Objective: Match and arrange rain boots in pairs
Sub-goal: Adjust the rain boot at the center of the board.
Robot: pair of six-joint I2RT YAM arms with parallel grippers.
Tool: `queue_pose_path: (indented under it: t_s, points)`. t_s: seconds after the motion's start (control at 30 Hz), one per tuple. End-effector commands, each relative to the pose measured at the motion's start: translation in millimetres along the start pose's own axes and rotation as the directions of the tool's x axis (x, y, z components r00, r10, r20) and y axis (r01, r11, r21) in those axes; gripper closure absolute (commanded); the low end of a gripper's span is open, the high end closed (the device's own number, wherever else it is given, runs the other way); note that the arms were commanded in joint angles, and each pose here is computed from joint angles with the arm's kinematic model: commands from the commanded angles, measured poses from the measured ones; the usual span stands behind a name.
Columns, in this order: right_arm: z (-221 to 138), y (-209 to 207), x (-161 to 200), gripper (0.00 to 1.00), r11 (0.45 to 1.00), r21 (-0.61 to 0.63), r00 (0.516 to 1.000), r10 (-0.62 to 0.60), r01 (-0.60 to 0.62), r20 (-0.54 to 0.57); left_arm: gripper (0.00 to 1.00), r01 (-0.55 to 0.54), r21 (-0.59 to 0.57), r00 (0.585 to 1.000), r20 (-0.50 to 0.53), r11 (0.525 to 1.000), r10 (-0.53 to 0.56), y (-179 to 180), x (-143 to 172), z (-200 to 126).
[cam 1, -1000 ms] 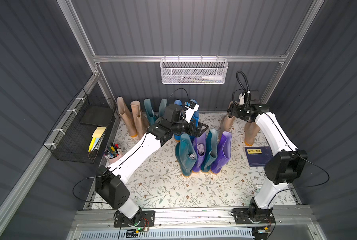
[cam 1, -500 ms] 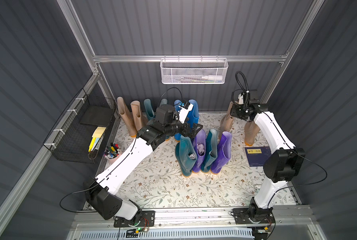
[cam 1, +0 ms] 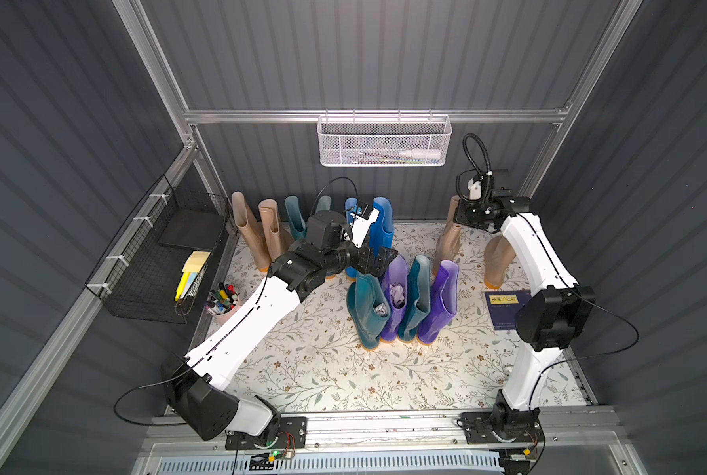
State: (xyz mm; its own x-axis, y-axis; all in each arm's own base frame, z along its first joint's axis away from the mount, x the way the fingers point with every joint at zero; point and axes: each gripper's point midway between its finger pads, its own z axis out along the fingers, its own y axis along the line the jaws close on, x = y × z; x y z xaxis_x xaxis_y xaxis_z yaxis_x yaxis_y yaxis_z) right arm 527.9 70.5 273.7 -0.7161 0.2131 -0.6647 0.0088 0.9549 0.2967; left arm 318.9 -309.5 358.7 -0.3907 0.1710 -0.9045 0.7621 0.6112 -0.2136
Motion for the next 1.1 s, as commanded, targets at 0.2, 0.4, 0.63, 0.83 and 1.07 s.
queue_pose_path:
  t_s: [0.2, 0.4, 0.63, 0.83, 1.07]
  points:
    - [-22, 44, -38, 1.0, 0.985, -0.149, 0.989, -0.073, 0.092, 0.127, 0.0, -0.017, -0.025, 1.0, 0.015, 1.0, 0.018, -1, -1, -16]
    - [-17, 74, -38, 1.0, 0.967, -0.204, 0.981, -0.126, 0.155, 0.148, 0.01, -0.018, -0.032, 1.0, 0.016, 0.999, 0.019, 0, 0, -18]
    - [1, 108, -32, 1.0, 0.944, -0.262, 0.976, -0.171, 0.203, 0.138, 0.01, -0.022, -0.049, 1.0, 0.017, 0.999, 0.023, 1, 2, -24]
    - [13, 137, -19, 1.0, 0.916, -0.303, 0.964, -0.233, 0.262, 0.128, 0.01, -0.023, -0.063, 1.0, 0.015, 0.998, 0.024, 2, 4, -29]
    - [10, 159, 6, 1.0, 0.888, -0.365, 0.96, -0.265, 0.279, 0.088, 0.0, -0.028, -0.068, 1.0, 0.012, 0.997, 0.029, 3, 6, -29]
